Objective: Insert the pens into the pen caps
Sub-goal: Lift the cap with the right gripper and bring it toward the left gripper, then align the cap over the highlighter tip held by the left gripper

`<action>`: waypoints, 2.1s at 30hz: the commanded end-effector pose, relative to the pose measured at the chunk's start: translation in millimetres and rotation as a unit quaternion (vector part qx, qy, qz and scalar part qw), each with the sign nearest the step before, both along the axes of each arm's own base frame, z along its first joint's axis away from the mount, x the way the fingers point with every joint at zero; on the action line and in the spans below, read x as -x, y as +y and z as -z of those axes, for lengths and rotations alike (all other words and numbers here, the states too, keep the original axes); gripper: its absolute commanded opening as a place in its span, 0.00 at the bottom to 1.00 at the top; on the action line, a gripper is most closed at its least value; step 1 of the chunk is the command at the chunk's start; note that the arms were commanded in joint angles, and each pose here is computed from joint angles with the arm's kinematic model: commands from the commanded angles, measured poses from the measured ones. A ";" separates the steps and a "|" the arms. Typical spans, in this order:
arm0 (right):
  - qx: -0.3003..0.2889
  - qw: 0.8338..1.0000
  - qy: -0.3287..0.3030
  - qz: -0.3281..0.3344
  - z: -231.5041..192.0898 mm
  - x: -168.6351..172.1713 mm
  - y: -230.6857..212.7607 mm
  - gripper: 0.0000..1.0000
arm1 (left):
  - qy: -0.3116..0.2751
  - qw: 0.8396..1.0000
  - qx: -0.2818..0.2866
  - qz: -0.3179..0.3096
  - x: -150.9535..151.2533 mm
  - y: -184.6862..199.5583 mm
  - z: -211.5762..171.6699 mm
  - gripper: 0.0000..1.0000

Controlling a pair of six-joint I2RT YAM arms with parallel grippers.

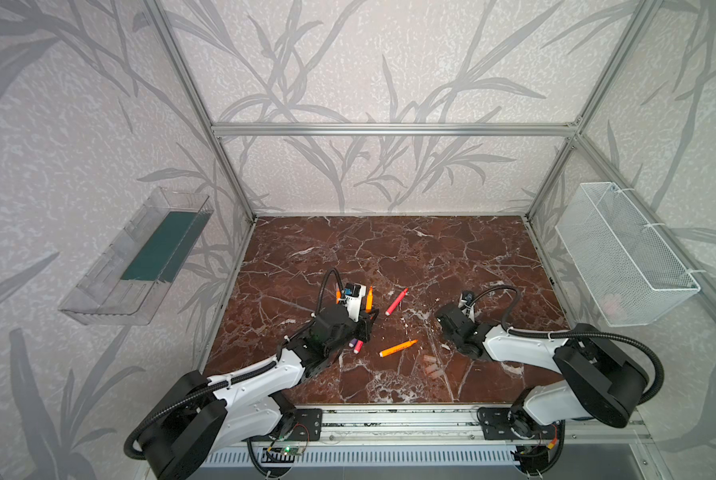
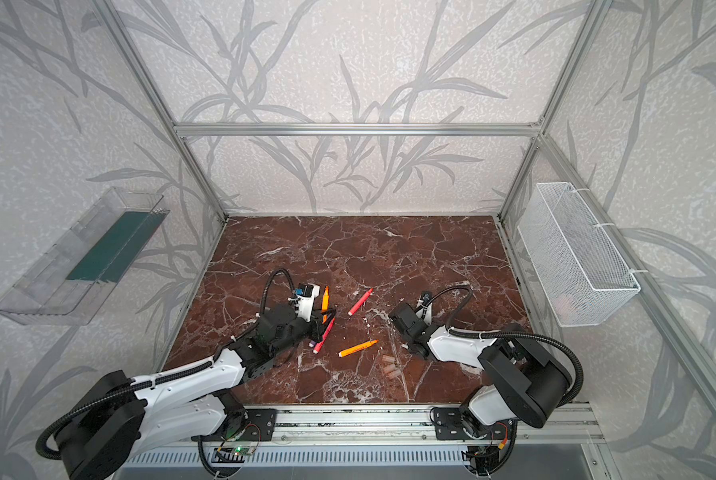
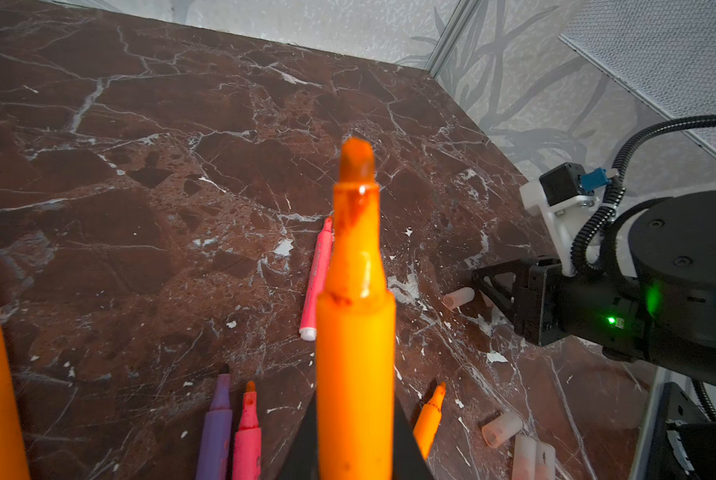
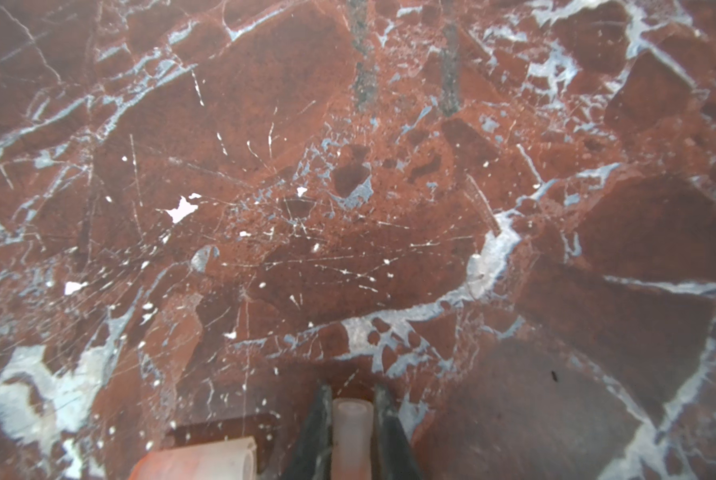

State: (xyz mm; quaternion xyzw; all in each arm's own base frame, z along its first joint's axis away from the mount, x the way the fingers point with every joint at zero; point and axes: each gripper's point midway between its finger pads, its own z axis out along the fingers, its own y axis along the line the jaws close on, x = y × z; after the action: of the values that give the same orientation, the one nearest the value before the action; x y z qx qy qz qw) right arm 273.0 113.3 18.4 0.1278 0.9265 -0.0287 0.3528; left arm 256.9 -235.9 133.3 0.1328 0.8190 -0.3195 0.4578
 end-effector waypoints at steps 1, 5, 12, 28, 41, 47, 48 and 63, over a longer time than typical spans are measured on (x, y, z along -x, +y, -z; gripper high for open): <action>-0.012 1.000 -0.005 0.001 -11.9 6.0 -4.4 0.08 | -0.017 0.998 0.033 0.041 9.9 -11.7 -16.9 0.00; -0.052 0.997 -0.053 -0.009 -46.3 3.3 -0.1 0.04 | -0.016 0.996 0.051 0.073 16.8 -21.3 -23.7 0.00; -0.175 0.967 -0.162 -0.093 -121.1 -0.7 34.3 0.00 | -0.005 0.990 0.090 0.111 26.5 -37.1 -31.7 0.00; -0.359 0.844 -0.317 -0.242 -229.6 -1.0 110.3 0.00 | 0.036 0.974 0.142 0.173 47.6 -94.4 -28.7 0.00; -0.363 0.833 -0.320 -0.269 -241.5 -2.5 150.3 0.00 | 0.026 0.981 0.113 0.157 42.6 -101.2 -22.7 0.00; -0.362 0.832 -0.322 -0.271 -242.0 1.3 157.1 0.00 | 0.027 0.980 0.118 0.160 43.5 -102.4 -27.5 0.00; -0.359 0.834 -0.321 -0.270 -241.1 -0.1 157.7 0.00 | 0.027 0.980 0.116 0.159 43.2 -101.7 -27.4 0.00; -0.358 0.836 -0.310 -0.278 -237.3 -5.6 174.0 0.00 | 0.010 0.983 0.104 0.149 44.8 -91.9 -31.9 0.00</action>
State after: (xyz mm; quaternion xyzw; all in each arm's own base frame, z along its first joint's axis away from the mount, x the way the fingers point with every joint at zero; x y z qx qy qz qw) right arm 281.0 281.7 237.6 -0.0132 0.7295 0.4272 0.5340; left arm 210.3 -327.9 154.7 0.1985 0.7648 -0.4713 0.3918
